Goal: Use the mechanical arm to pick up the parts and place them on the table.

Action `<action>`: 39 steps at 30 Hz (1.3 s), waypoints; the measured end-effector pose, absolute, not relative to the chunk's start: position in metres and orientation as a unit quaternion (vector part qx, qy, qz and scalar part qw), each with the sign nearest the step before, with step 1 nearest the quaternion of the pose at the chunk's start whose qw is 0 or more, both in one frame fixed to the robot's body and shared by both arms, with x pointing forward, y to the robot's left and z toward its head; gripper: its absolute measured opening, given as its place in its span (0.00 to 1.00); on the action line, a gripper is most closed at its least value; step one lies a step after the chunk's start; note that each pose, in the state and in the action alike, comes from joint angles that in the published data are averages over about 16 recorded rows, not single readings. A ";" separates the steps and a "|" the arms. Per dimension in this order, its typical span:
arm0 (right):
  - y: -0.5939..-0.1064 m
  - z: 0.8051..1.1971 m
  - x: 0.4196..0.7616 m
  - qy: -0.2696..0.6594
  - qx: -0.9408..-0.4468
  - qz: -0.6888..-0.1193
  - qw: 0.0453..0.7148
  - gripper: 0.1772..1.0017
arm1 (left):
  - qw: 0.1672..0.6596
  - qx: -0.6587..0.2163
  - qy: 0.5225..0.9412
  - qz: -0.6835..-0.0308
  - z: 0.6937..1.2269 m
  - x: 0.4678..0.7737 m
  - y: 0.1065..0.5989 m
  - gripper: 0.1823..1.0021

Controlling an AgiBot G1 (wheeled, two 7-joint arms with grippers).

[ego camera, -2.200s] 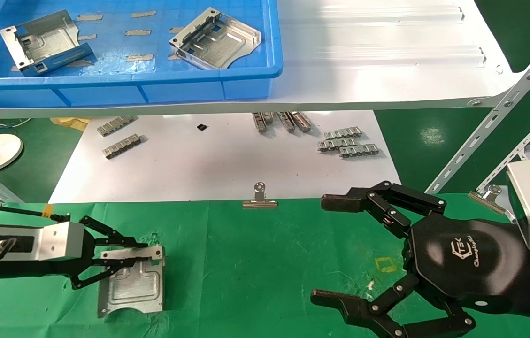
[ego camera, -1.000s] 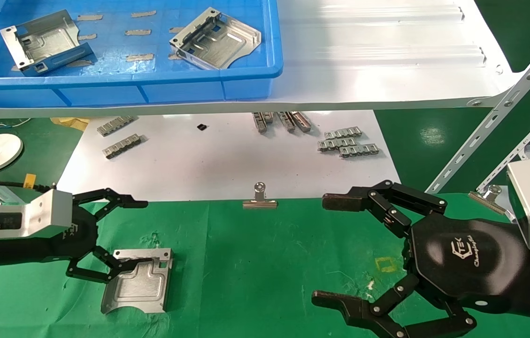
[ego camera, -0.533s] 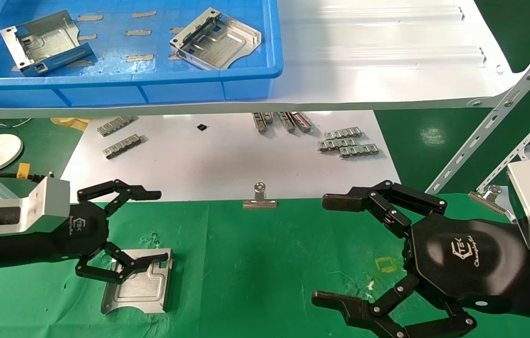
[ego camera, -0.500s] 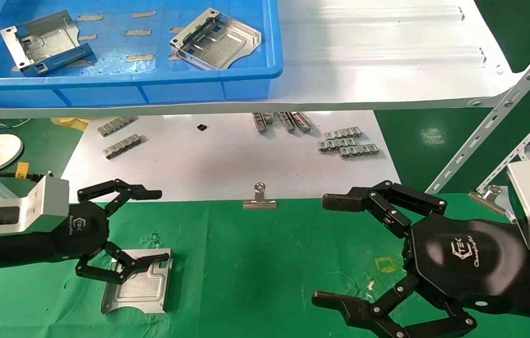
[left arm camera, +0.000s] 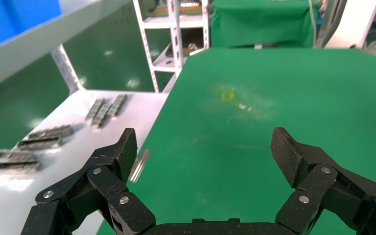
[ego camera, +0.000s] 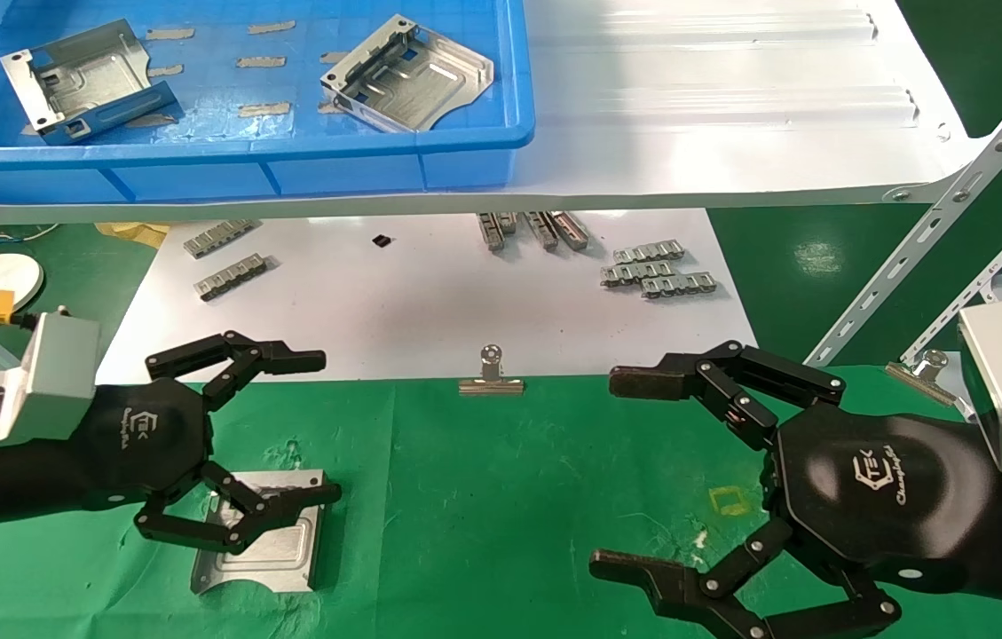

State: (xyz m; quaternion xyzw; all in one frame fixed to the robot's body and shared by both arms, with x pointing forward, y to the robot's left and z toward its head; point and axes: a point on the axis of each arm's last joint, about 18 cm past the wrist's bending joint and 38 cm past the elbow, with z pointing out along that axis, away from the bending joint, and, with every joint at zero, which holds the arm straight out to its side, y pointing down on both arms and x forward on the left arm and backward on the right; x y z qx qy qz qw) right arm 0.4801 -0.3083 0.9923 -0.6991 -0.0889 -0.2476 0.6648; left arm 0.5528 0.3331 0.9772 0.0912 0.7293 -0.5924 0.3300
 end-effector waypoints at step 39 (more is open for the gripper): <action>-0.308 0.992 0.480 -0.089 -0.699 -0.248 0.665 1.00 | 0.240 0.106 0.703 -0.661 0.993 0.469 0.298 1.00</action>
